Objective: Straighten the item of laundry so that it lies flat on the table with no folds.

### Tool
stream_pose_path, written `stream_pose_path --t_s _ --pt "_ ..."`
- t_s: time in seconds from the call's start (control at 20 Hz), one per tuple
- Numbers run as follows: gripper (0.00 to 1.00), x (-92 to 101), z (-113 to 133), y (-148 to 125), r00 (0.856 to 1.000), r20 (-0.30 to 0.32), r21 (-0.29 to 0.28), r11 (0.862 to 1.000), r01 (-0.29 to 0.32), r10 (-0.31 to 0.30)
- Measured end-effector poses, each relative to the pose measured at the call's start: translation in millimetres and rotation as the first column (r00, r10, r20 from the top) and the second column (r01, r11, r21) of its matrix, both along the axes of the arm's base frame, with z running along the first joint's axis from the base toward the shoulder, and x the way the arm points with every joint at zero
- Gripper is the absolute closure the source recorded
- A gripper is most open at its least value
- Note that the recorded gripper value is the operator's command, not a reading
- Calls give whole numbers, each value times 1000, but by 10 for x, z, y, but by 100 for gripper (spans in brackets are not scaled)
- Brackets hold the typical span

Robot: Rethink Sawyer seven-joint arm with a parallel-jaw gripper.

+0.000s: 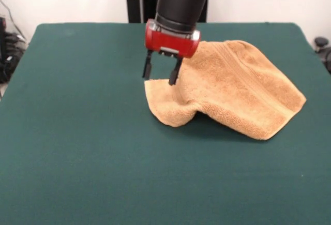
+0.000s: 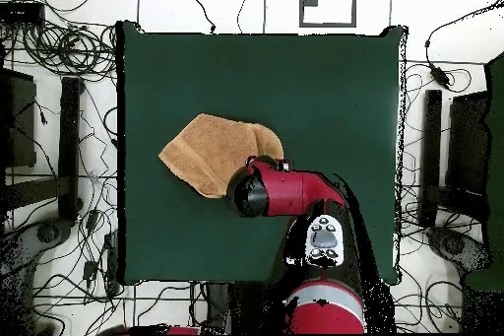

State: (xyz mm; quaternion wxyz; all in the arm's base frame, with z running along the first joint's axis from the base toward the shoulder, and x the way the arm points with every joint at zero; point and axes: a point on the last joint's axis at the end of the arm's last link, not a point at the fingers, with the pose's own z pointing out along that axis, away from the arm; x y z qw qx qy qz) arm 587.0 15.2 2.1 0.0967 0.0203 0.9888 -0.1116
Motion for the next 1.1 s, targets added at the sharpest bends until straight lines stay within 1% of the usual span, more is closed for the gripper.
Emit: stream_pose_path --t_s 0.35,0.6,1.1 --pt "0 -103 -212 -123 999 -2 6 999 -37 37" --pt "0 -206 -337 -98 997 -24 2 998 -69 69" --pt "0 -199 -397 -50 997 -27 11 997 -74 74"
